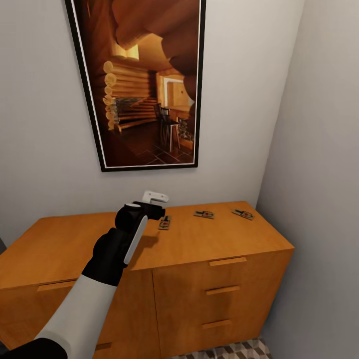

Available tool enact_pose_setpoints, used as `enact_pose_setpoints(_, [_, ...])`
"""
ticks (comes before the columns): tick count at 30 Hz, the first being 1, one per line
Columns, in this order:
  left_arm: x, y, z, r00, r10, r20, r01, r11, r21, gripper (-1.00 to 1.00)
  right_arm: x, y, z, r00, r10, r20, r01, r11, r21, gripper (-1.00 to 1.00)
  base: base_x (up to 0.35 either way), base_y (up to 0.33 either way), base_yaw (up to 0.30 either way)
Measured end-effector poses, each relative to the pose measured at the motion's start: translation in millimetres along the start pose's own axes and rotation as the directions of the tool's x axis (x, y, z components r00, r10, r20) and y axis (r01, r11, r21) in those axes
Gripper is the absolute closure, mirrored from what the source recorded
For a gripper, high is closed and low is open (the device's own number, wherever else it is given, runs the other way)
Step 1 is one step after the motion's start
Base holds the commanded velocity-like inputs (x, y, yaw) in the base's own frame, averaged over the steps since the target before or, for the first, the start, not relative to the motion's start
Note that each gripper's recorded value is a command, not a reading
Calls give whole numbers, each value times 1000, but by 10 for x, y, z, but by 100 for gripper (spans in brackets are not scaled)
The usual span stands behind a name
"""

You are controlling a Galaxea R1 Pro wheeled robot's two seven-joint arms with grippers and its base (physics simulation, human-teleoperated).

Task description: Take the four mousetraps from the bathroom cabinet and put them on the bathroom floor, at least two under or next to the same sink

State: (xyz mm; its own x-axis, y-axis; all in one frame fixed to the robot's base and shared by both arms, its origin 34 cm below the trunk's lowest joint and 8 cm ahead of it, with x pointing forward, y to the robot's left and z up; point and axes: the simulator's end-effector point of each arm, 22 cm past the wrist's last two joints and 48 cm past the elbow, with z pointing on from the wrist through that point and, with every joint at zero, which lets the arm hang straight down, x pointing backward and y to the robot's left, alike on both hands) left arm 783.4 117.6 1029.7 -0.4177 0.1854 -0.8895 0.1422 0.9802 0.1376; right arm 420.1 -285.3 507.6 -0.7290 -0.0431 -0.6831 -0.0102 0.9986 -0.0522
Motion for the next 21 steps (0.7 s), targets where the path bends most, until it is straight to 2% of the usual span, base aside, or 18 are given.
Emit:
enact_pose_setpoints(6, [19,-31,9,1000,-4,-5,4,1000,11,-100,13,1,0,1000,0,-5,0,1000,-1,100,0,0,0])
enact_pose_setpoints(14, [128,-206,66,998,-46,-38,49,995,85,-100,47,5,-1,1000,0,-13,0,1000,-2,100,0,0,0])
enact_pose_setpoints(21, [191,-238,109,997,-54,-54,59,993,98,-100,80,8,-3,1000,-1,-21,1,1000,-3,100,0,0,0])
